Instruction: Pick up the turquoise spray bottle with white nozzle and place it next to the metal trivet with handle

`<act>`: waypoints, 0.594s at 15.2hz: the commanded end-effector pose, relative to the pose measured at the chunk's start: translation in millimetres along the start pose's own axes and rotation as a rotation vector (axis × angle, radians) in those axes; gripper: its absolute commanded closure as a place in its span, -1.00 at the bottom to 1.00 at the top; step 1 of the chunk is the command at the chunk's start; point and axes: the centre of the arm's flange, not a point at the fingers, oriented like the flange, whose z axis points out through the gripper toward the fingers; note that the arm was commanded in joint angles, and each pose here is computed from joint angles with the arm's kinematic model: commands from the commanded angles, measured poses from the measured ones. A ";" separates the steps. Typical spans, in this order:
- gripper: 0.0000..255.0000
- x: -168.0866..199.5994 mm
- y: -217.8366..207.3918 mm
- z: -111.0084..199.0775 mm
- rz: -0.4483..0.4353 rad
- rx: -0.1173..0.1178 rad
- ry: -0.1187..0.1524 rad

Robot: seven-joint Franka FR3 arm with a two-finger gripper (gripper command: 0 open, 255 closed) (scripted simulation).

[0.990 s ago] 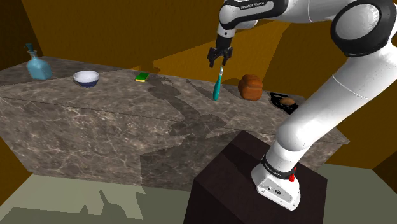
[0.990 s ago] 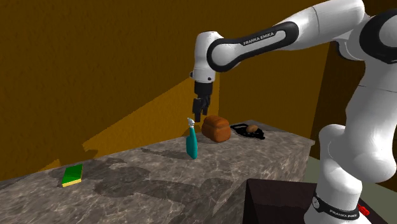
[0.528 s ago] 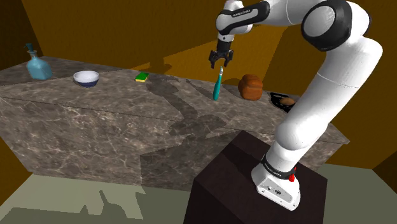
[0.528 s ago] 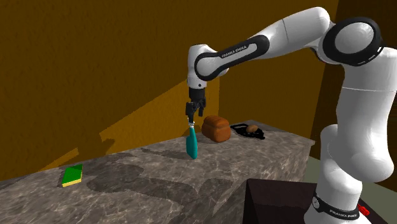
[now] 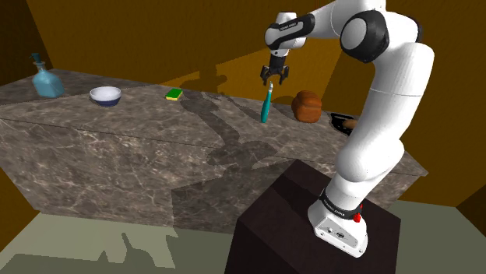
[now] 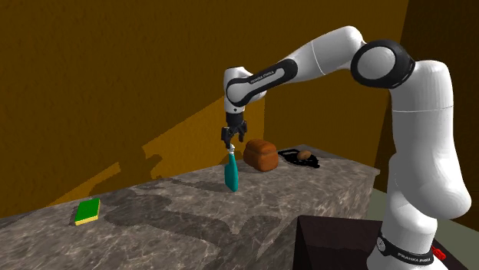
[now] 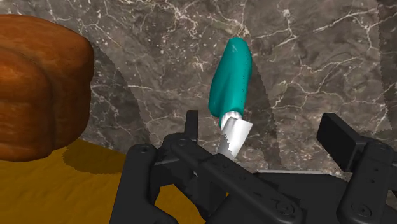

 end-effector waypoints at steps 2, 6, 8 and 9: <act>-1.00 7.4 6.2 16.0 0.017 -0.004 -0.001; -1.00 7.4 6.3 37.1 0.017 -0.004 -0.001; -1.00 7.3 6.4 45.4 0.017 -0.004 -0.001; -1.00 7.3 6.3 45.4 0.017 -0.004 -0.001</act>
